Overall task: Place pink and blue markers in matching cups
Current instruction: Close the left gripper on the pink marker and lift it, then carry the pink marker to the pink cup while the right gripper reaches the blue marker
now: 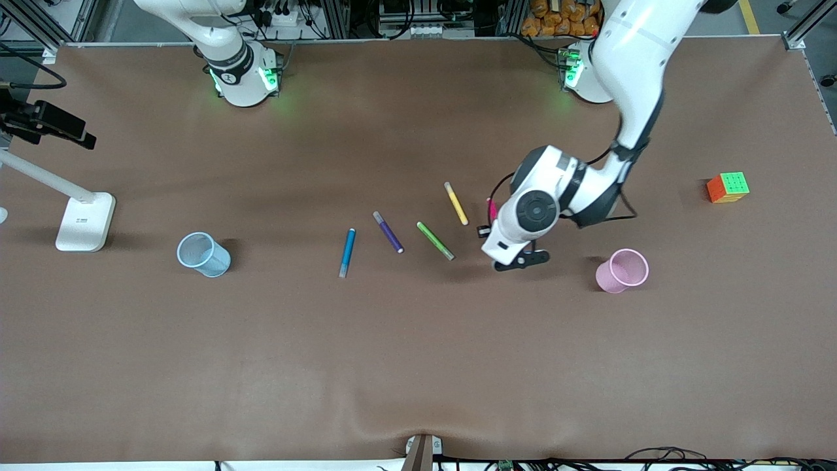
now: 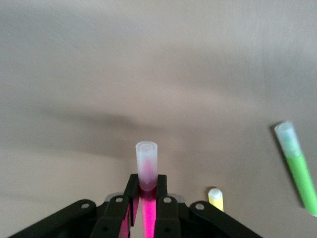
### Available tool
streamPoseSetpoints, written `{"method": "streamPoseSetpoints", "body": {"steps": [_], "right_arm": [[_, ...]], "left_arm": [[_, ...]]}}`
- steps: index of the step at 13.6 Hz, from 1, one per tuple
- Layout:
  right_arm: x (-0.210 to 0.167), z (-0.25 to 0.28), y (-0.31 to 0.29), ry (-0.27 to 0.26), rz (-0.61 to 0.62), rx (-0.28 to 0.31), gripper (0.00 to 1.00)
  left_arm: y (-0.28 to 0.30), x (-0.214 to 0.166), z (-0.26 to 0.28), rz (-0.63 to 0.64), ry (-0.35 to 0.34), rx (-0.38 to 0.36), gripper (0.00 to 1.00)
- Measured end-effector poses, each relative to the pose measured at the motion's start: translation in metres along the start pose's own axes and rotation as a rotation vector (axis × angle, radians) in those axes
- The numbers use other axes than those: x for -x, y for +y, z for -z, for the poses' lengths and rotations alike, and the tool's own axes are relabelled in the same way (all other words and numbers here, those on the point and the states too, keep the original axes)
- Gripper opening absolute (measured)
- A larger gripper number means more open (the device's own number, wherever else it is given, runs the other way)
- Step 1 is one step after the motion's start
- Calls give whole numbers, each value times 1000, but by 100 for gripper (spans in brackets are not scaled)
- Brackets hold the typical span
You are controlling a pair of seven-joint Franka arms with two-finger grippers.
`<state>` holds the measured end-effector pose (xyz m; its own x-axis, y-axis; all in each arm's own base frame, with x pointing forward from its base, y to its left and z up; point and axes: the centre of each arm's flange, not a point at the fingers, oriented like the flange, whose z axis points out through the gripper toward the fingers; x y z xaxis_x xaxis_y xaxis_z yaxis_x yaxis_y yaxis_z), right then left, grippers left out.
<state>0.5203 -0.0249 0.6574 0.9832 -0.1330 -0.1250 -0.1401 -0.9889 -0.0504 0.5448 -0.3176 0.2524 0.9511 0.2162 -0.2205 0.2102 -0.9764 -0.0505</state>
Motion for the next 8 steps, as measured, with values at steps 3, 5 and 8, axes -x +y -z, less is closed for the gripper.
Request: {"method": "streamPoseSetpoints", "body": {"steps": [3,5,8], "right_arm": [[0,0,0,0,0,0,100],[0,0,-2,0,4,0,100],[0,-1,-9,-2,16,2,100]], "left_arm": [[-49,-22,69,78,33,13,18],[-90,-42,108,133,93,17,18],[-156,-70,156,232,169,40,18]]}}
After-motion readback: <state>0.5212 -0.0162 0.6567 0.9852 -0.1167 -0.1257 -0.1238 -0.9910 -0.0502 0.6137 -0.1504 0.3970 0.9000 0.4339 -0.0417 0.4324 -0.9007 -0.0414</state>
